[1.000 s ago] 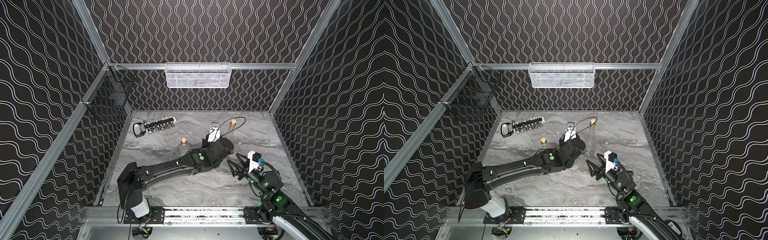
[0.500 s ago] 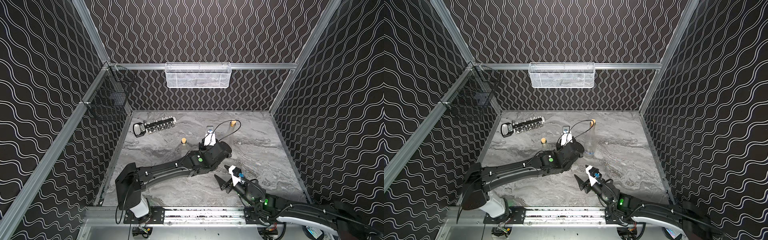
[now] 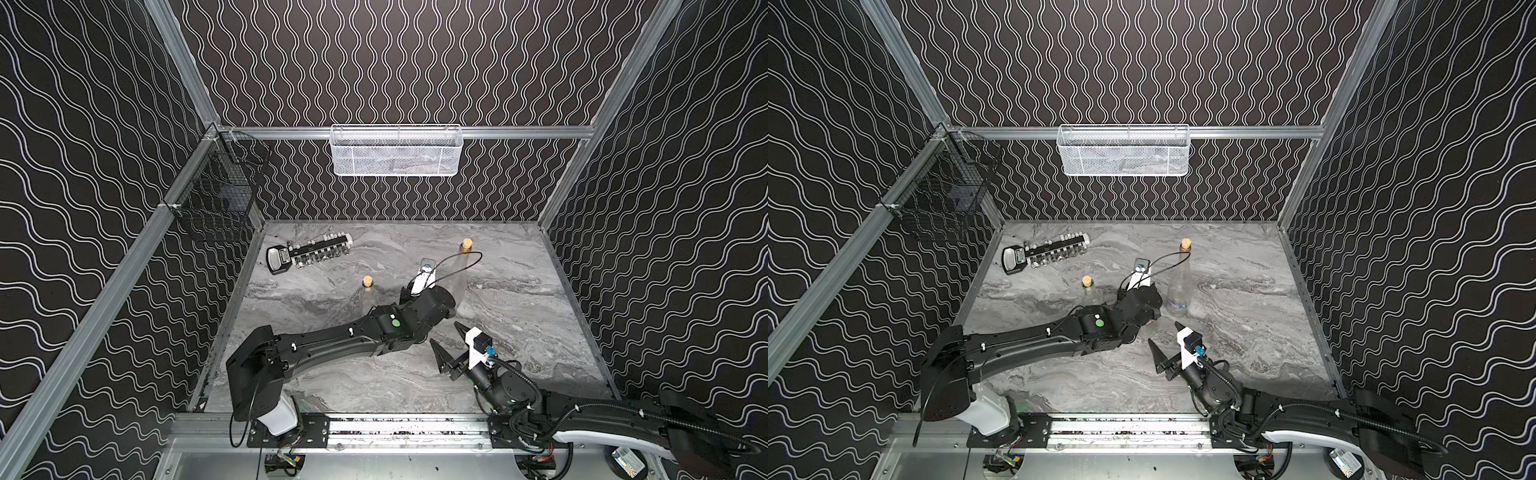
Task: Remove the label from the bottle
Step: Adjust the bottle at the center of the board.
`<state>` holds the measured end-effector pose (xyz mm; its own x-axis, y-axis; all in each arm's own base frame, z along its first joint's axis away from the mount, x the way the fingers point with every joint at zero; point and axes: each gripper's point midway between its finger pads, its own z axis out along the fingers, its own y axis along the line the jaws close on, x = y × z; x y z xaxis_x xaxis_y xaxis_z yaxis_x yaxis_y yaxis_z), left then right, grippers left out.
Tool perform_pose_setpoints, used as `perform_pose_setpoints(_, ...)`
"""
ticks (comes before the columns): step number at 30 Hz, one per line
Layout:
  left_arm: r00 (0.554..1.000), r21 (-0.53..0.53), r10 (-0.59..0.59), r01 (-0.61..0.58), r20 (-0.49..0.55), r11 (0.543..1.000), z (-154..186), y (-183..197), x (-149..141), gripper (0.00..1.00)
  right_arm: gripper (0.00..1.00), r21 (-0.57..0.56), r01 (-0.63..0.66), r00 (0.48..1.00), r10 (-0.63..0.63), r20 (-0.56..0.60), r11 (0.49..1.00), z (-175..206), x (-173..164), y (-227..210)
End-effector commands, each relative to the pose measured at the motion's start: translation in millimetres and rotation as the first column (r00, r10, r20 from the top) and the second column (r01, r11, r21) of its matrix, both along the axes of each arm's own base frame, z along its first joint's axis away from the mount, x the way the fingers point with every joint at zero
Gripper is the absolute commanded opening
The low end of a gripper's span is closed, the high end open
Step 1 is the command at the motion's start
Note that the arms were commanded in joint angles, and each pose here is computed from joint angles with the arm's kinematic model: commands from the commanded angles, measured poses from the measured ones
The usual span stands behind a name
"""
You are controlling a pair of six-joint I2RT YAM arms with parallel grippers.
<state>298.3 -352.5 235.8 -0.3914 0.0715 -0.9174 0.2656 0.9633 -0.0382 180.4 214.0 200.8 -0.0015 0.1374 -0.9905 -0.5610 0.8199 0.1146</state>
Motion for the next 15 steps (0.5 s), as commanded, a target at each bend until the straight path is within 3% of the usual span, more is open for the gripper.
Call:
perform_pose_setpoints(1,0.998,-0.022,-0.061,0.061,0.012,0.998,0.8,-11.7,-1.2,0.00,0.87,-0.007,0.028,0.999,-0.028,-0.019,1.000,-3.8,2.0,-7.1)
perform_pose_setpoints(7,0.996,-0.009,-0.091,0.091,-0.003,0.996,-7.1,-15.7,-3.7,0.01,0.91,-0.022,0.034,0.999,-0.035,-0.038,0.999,-4.3,2.1,-11.3)
perform_pose_setpoints(10,0.995,-0.003,-0.101,0.101,-0.001,0.995,-6.8,-14.8,-5.0,0.34,0.92,-0.031,0.034,0.998,-0.035,-0.042,0.999,-4.4,2.5,-11.1)
perform_pose_setpoints(15,0.991,0.015,-0.130,0.130,0.005,0.991,-3.7,-15.6,-7.3,0.65,0.93,-0.040,0.034,0.998,-0.036,-0.047,0.999,-5.8,3.5,-10.5)
